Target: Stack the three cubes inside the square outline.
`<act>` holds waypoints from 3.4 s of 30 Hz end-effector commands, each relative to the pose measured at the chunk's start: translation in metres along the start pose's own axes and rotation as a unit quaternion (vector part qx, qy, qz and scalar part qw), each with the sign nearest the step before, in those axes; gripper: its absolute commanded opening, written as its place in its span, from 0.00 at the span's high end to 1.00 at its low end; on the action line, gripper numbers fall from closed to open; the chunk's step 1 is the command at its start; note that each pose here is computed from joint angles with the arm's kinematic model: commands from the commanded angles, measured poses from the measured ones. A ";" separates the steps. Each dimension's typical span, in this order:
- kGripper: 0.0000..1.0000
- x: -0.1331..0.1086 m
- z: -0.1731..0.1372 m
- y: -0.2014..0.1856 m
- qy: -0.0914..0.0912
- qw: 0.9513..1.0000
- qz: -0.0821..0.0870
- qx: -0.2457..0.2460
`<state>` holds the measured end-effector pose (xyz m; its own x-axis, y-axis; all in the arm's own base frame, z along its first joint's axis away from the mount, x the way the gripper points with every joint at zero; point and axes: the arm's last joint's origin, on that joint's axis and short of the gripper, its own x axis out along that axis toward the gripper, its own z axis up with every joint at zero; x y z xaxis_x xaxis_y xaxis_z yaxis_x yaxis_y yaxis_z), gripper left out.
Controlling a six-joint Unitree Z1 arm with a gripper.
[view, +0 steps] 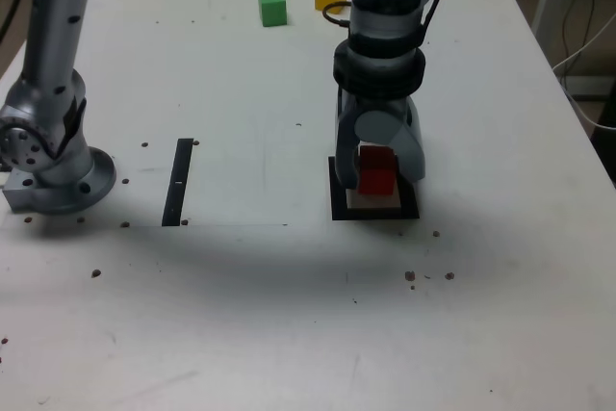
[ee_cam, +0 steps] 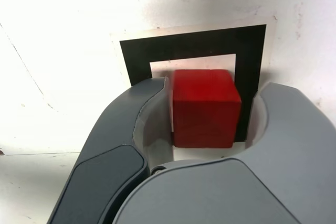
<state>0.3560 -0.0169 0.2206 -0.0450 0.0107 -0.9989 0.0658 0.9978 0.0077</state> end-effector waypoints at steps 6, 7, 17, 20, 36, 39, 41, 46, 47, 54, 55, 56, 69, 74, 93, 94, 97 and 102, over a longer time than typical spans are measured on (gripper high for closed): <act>0.01 -0.004 -0.003 0.000 0.004 1.000 0.011 0.000; 0.01 -0.006 -0.004 0.000 0.003 1.000 0.012 0.000; 0.01 -0.064 -0.019 0.015 -0.011 0.998 0.059 0.031; 0.01 -0.082 -0.021 0.033 -0.012 0.996 0.069 0.050; 0.00 -0.133 -0.044 0.188 -0.020 0.995 0.081 0.047; 0.00 -0.132 -0.049 0.210 -0.005 0.995 0.089 0.042; 0.00 -0.129 -0.052 0.225 0.001 0.995 0.092 0.038; 0.00 -0.122 -0.064 0.266 0.001 0.996 0.091 0.010; 0.00 -0.122 -0.066 0.275 -0.002 0.996 0.092 0.006; 0.00 -0.130 -0.080 0.320 -0.032 0.993 0.112 0.007; 0.00 -0.131 -0.081 0.325 -0.034 0.993 0.114 0.008; 0.00 -0.131 -0.082 0.330 -0.035 0.993 0.114 0.009; 0.01 -0.087 -0.081 0.387 -0.014 0.993 0.090 0.079; 0.01 -0.075 -0.083 0.401 -0.008 0.989 0.093 0.117; 0.10 -0.023 -0.053 0.397 0.068 0.983 0.078 0.153; 0.11 -0.021 -0.052 0.397 0.069 0.983 0.077 0.154; 0.14 -0.015 -0.050 0.398 0.069 0.983 0.077 0.153; 0.18 -0.008 -0.048 0.400 0.070 0.983 0.075 0.152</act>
<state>0.3334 0.3848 0.2372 -0.1432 0.1891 -0.9715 0.3769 0.9180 0.1231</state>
